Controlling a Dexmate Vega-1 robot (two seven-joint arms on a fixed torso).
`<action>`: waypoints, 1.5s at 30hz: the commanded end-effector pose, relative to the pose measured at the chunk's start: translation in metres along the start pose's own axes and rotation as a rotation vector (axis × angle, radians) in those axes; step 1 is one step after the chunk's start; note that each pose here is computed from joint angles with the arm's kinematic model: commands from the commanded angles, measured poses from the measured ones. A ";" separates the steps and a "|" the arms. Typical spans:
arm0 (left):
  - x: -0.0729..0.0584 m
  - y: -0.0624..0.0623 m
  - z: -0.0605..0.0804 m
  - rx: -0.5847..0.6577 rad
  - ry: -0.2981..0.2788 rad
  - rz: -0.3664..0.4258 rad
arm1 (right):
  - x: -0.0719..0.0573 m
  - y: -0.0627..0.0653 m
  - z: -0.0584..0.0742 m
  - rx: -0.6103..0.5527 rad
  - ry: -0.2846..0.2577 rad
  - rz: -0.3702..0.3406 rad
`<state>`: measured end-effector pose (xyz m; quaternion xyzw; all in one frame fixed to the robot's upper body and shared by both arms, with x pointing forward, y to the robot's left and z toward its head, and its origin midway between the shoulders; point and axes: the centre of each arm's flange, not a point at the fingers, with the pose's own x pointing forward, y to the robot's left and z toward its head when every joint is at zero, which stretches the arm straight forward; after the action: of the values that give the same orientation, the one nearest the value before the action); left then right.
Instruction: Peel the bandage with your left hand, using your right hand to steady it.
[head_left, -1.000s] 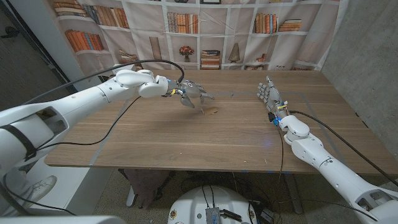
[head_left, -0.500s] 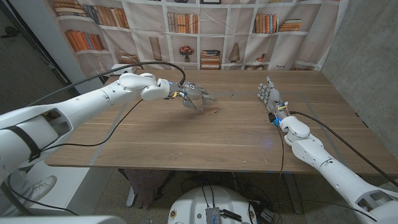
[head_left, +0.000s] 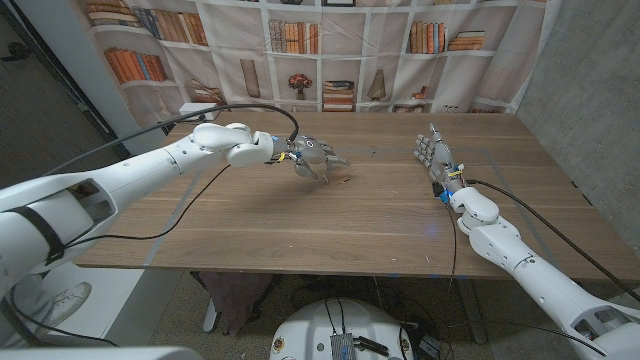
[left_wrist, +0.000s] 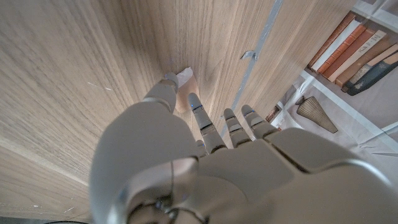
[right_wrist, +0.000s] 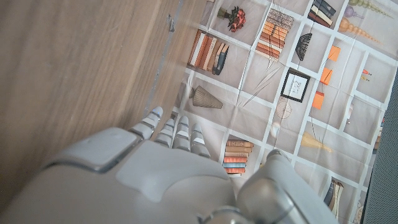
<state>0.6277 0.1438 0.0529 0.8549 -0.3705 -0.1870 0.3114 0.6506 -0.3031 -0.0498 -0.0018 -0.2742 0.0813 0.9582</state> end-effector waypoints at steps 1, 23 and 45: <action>0.000 -0.004 0.000 0.002 0.013 -0.016 | 0.003 -0.001 0.002 -0.001 0.001 0.001; 0.007 -0.008 0.000 0.019 -0.007 -0.017 | 0.001 0.000 0.002 0.003 -0.005 -0.014; 0.015 -0.011 0.000 0.004 -0.016 -0.005 | 0.003 -0.001 -0.001 0.035 -0.021 0.030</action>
<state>0.6417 0.1403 0.0417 0.8581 -0.3664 -0.1964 0.3014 0.6522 -0.3029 -0.0485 0.0056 -0.2794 0.0933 0.9556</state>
